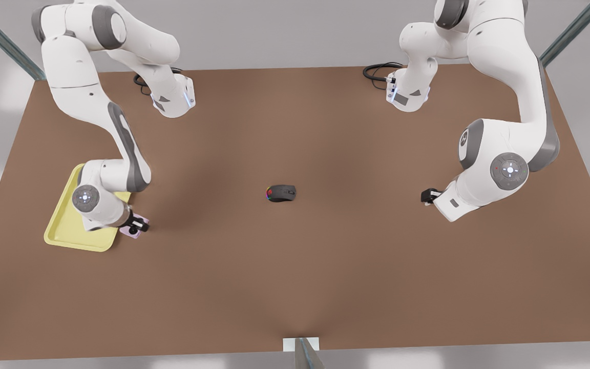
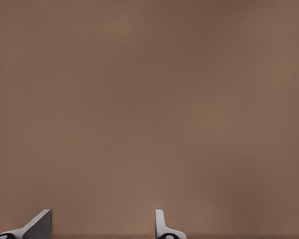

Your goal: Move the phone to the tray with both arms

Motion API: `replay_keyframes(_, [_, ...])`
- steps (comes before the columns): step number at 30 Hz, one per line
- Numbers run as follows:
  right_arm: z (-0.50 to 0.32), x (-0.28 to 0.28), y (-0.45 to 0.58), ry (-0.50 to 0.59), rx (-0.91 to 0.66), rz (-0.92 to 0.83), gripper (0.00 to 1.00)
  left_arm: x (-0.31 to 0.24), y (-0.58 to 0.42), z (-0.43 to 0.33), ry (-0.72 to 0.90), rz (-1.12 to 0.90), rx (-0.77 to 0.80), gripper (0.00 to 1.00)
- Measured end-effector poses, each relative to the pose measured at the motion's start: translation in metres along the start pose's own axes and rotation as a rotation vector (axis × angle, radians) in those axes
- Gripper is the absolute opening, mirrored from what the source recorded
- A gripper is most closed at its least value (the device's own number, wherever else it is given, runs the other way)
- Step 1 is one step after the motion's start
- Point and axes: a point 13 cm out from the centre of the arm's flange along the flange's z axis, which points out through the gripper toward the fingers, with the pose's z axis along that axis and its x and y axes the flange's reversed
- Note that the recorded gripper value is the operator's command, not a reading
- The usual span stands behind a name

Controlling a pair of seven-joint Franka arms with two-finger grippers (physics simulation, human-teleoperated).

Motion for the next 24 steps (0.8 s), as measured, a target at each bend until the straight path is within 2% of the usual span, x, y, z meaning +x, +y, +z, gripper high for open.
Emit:
replay_keyframes(6, [0.021, -0.026, -0.108, 0.016, 0.011, -0.033, 0.79, 0.001, 0.001, -0.001, -0.001, -0.001, 0.001, 1.0])
replay_keyframes(10, [0.033, -0.026, -0.145, 0.031, 0.017, -0.108, 0.79, 0.001, 0.001, -0.002, 0.0, 0.0, 0.001, 1.0])
replay_keyframes(11, [0.037, -0.025, -0.152, 0.037, 0.018, -0.126, 1.0, 0.001, 0.002, -0.002, 0.0, -0.001, 0.001, 1.0])
replay_keyframes(17, [0.03, -0.027, -0.156, 0.027, 0.008, -0.258, 1.0, 0.001, 0.003, -0.005, -0.003, -0.001, 0.001, 1.0])
replay_keyframes(19, [-0.017, -0.051, -0.137, -0.039, 0.009, -0.319, 1.0, 0.001, 0.003, -0.007, -0.006, -0.003, 0.001, 1.0])
replay_keyframes(22, [-0.155, -0.087, -0.042, -0.188, -0.003, -0.462, 1.0, 0.001, 0.003, -0.018, -0.024, -0.012, -0.002, 1.0])
replay_keyframes(24, [-0.267, -0.092, 0.017, -0.28, -0.031, -0.513, 1.0, 0.002, 0.004, -0.027, -0.04, -0.025, -0.005, 1.0])
